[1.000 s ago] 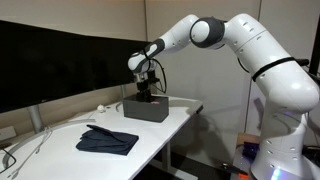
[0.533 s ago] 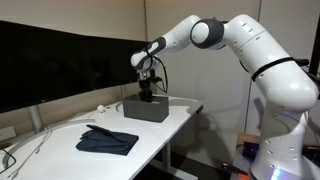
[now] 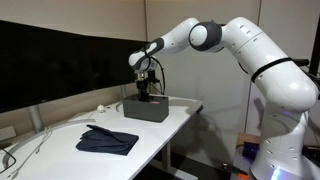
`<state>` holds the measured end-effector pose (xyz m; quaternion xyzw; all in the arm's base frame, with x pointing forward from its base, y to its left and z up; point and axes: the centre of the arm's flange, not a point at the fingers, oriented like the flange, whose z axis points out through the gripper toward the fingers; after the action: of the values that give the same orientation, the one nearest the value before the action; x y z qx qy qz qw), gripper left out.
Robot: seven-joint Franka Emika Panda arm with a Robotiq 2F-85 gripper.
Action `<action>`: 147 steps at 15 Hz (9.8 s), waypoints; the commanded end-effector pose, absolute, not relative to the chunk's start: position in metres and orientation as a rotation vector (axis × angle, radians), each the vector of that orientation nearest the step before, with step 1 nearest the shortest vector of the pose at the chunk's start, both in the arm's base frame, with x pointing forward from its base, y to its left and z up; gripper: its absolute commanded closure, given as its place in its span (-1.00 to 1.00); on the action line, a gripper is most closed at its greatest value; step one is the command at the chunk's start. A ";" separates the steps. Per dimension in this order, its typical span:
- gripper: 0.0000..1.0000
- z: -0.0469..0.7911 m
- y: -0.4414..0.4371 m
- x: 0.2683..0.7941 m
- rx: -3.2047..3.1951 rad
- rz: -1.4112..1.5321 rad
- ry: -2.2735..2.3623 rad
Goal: Pick up the clothes from the box and put them on the table
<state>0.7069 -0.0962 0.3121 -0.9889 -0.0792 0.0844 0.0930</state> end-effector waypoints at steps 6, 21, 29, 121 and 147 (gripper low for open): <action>0.83 0.365 -0.089 0.713 -2.923 0.134 -0.252; -0.28 0.409 -0.104 0.709 -2.997 0.026 -0.254; -1.00 0.355 -0.107 0.714 -3.151 0.059 -0.195; 0.83 0.458 -0.063 0.656 -2.896 -0.240 1.425; 0.84 0.640 0.118 0.611 -3.089 -0.566 0.563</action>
<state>0.6252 0.1005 0.6396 -0.9591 0.2196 -0.1781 -0.0123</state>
